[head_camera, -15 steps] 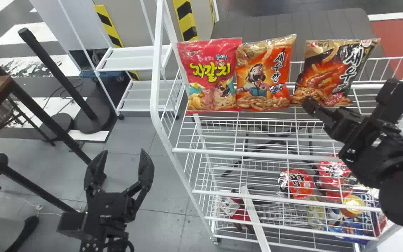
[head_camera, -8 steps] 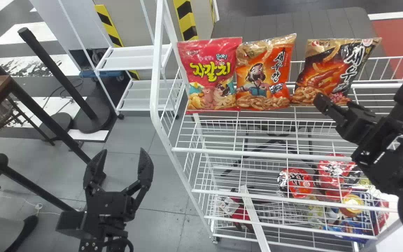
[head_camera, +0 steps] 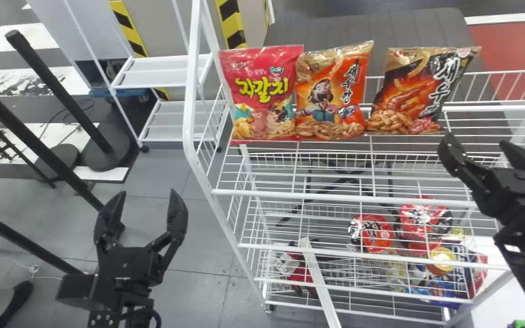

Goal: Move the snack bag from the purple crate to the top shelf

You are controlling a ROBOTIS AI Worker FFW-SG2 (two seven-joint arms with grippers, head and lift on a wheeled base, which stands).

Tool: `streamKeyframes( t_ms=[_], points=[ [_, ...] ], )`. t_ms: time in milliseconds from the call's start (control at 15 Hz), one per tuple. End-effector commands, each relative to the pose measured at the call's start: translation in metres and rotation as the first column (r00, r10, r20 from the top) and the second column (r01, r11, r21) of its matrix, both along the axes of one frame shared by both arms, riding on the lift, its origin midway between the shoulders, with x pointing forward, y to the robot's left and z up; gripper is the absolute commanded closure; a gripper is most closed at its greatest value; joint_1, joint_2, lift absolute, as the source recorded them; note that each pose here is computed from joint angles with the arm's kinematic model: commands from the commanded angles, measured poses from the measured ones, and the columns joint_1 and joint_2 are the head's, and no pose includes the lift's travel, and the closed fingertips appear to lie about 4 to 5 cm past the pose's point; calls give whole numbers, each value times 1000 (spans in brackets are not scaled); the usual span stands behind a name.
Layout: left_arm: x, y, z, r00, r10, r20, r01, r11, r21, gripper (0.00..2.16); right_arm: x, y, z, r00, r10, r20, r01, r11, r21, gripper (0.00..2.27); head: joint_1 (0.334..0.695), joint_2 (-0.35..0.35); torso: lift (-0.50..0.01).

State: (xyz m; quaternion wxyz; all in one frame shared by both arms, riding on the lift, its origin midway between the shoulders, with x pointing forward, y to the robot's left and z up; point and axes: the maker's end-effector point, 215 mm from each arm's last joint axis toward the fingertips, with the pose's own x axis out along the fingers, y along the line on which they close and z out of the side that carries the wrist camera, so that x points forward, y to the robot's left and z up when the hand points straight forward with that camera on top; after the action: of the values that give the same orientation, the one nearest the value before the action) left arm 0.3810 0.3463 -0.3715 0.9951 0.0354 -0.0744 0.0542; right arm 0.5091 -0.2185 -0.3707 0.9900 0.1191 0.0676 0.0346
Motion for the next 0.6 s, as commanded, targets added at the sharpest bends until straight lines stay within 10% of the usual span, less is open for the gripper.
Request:
streamKeyframes(
  t_ms=[0,333,533],
  points=[
    [-2,-1,2,1000,-3,-1,3,1000,1,130,-11,-16,3,999,-5,-43,1,995,-97,120,695,163,3],
    [2,-9,1,999,-27,-42,27,1000,-3,130,-35,-32,-44,953,-23,-302,-41,978,-206,124,695,128,3],
    [3,-12,13,999,-35,-24,35,999,-12,130,-18,-15,64,991,33,131,1,969,-249,124,695,116,3]
  ],
)
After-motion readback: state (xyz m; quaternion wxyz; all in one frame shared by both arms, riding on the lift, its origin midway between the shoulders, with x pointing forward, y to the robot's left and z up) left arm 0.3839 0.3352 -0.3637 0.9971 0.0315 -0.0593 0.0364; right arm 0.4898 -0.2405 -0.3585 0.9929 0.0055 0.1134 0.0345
